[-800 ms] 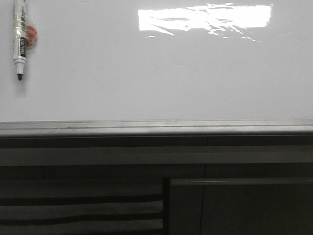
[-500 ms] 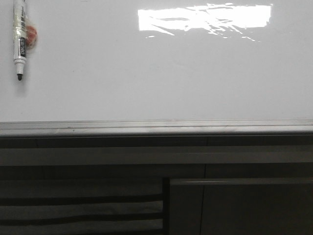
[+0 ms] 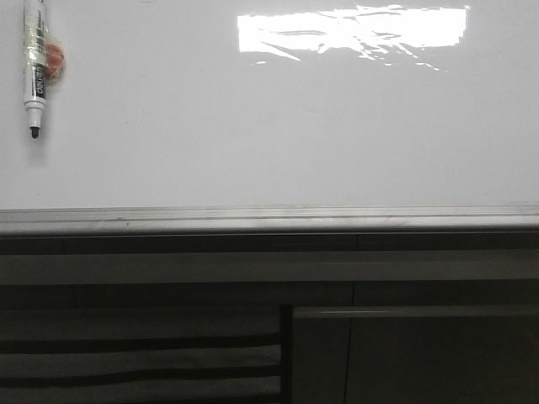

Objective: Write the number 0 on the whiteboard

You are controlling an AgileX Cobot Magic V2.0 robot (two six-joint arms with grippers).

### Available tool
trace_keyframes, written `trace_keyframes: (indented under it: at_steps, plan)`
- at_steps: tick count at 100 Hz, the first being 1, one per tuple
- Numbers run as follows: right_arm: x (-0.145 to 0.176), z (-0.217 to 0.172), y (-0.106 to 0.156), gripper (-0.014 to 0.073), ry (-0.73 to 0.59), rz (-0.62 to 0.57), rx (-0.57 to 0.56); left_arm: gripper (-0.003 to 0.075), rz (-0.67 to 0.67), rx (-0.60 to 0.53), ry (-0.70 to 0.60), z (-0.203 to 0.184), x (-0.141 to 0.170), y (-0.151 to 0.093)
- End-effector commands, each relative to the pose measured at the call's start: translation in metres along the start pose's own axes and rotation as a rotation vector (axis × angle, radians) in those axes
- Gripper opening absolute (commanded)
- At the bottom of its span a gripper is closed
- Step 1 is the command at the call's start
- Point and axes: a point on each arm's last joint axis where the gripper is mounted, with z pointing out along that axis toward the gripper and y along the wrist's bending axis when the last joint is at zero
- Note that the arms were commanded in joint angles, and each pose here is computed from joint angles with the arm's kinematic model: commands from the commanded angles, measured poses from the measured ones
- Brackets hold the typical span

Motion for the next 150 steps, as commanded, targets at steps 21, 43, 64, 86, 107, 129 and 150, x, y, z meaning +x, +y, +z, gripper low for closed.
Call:
trace_keyframes:
  at_steps: [21, 43, 64, 86, 107, 129, 150]
  plan:
    - [-0.019, -0.003, -0.001, -0.0069, -0.25, -0.021, 0.023, -0.002, 0.006, 0.002, -0.252, -0.002, -0.014, 0.0]
    - [-0.052, -0.019, -0.002, -0.0069, -0.658, -0.027, 0.039, -0.002, 0.088, -0.009, -0.435, -0.007, -0.029, 0.0]
    - [-0.055, -0.021, -0.006, -0.0069, -0.671, 0.179, 0.01, -0.002, -0.028, 0.023, -0.664, -0.018, -0.048, -0.001]
    - [-0.079, -0.029, -0.006, -0.0069, -0.276, 0.227, -0.033, -0.002, -0.099, 0.025, -0.296, -0.014, -0.071, -0.002]
    - [-0.108, -0.028, -0.009, -0.0069, -0.103, 0.223, -0.044, -0.002, -0.156, 0.031, -0.315, -0.001, -0.117, -0.003]
    - [-0.107, -0.024, -0.009, -0.0069, -0.086, 0.224, -0.044, -0.002, -0.16, 0.02, -0.331, 0.015, -0.123, -0.001]
    - [-0.108, -0.019, -0.009, -0.0069, -0.067, 0.219, -0.04, 0.0065, -0.114, 0.059, -0.354, 0.024, -0.127, -0.006]
